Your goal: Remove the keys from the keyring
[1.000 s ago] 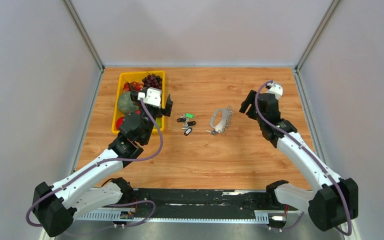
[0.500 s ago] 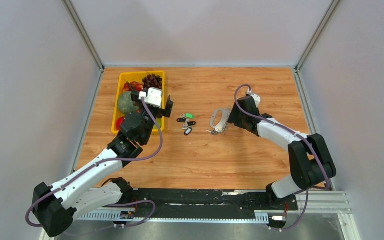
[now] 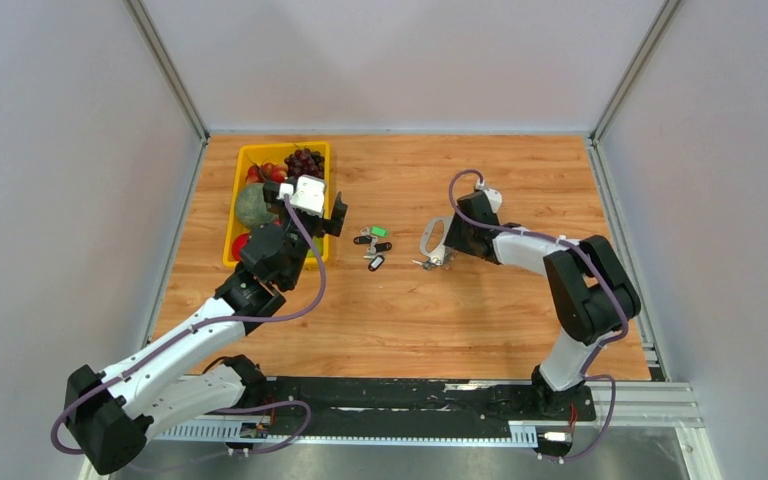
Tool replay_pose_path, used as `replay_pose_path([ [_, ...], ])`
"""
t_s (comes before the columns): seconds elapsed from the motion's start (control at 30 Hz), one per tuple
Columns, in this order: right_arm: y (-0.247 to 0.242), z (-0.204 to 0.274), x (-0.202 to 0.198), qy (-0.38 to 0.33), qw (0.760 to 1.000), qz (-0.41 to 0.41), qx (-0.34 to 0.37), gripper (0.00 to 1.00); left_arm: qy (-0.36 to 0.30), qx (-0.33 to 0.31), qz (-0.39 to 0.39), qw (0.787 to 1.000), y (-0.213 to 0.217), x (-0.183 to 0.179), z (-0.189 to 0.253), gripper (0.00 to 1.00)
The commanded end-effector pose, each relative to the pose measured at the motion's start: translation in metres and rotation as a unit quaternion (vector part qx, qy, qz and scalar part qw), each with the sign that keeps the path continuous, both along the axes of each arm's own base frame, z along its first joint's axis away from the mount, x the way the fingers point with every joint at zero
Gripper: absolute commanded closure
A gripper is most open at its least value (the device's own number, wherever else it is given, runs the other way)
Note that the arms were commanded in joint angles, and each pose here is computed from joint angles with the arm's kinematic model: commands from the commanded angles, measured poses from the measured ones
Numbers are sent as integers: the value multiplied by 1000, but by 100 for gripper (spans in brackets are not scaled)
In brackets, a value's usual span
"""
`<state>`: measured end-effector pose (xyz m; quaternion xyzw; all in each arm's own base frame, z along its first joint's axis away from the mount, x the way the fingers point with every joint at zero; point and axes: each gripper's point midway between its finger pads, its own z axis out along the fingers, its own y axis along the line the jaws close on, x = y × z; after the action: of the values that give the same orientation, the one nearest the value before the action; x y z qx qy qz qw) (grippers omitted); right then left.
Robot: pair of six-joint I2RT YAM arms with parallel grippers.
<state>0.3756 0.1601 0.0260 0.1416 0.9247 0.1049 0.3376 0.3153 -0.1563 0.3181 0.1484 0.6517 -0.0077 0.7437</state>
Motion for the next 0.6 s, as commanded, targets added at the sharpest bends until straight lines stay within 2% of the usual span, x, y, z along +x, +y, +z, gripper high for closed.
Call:
replay_pose_path([
  [0.0,5,-14,11,7,1000,-10,0,58,-26,-29,-5,999,1,-4,28,0],
  [0.03,7,-16,10,9,1000,-3,-1,67,-25,-28,-5,999,1,-4,27,0],
  [0.1,13,-13,10,7,1000,23,3,94,-25,-27,-5,999,0,-3,26,0],
  [0.13,16,-6,10,-2,999,38,6,100,-25,-26,-5,999,0,-3,26,0],
  [0.3,14,51,6,-82,995,62,19,100,-26,-18,-31,999,-9,-5,22,0],
  [0.57,22,152,-14,-199,971,118,67,98,-19,42,-158,986,-52,-18,5,0],
])
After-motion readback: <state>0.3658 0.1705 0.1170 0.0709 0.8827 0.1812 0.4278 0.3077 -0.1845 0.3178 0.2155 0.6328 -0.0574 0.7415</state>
